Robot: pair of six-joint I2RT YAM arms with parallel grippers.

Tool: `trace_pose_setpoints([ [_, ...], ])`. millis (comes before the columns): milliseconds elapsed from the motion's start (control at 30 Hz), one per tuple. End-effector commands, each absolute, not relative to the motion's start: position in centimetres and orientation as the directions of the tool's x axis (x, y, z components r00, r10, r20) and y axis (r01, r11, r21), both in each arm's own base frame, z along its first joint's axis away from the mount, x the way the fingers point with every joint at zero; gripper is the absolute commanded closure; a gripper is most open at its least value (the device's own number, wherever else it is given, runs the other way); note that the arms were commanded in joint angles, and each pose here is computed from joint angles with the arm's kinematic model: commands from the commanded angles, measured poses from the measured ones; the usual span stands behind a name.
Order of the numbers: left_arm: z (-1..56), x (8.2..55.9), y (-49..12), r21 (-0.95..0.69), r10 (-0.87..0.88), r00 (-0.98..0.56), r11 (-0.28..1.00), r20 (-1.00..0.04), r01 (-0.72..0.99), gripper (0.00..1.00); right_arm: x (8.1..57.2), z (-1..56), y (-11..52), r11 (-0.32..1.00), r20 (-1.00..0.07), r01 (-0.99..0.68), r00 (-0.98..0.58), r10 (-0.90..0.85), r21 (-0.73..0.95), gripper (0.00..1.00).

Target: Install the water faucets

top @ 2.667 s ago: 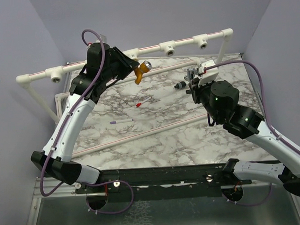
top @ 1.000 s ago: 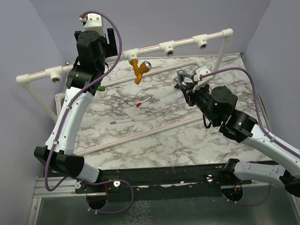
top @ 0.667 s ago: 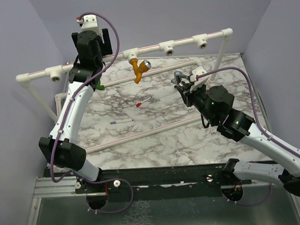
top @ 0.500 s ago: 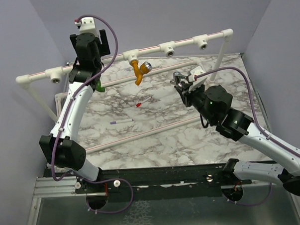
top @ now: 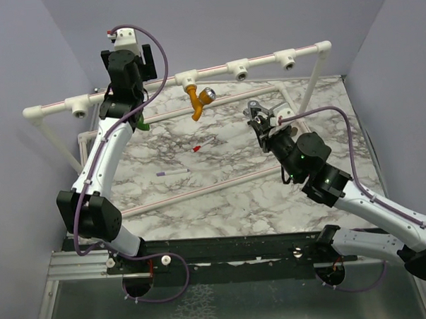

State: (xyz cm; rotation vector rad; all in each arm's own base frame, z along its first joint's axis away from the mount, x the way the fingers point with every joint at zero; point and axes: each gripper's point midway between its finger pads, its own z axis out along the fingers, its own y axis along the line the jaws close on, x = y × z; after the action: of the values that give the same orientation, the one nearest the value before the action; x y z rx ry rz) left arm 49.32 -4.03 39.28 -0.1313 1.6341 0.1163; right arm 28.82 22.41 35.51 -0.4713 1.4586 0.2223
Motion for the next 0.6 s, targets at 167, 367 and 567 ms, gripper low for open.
trace_pose_setpoints([
  [167,31.0,48.7,-5.7,0.026,0.005,-0.297,0.997,-0.955,-0.067,0.2,30.7,39.5,20.6,0.96,-0.942,-0.225,0.324,-0.087,-0.166,0.99],
  [367,29.8,48.5,-6.1,0.025,0.01,-0.319,0.999,-0.948,-0.041,0.2,32.1,40.3,21.0,0.974,-0.93,-0.164,0.356,-0.091,-0.158,0.99],
  [567,29.1,48.3,-6.3,0.015,0.002,-0.328,0.999,-0.945,-0.038,0.2,32.8,40.8,22.4,0.971,-0.923,-0.185,0.38,-0.07,-0.15,0.99],
])
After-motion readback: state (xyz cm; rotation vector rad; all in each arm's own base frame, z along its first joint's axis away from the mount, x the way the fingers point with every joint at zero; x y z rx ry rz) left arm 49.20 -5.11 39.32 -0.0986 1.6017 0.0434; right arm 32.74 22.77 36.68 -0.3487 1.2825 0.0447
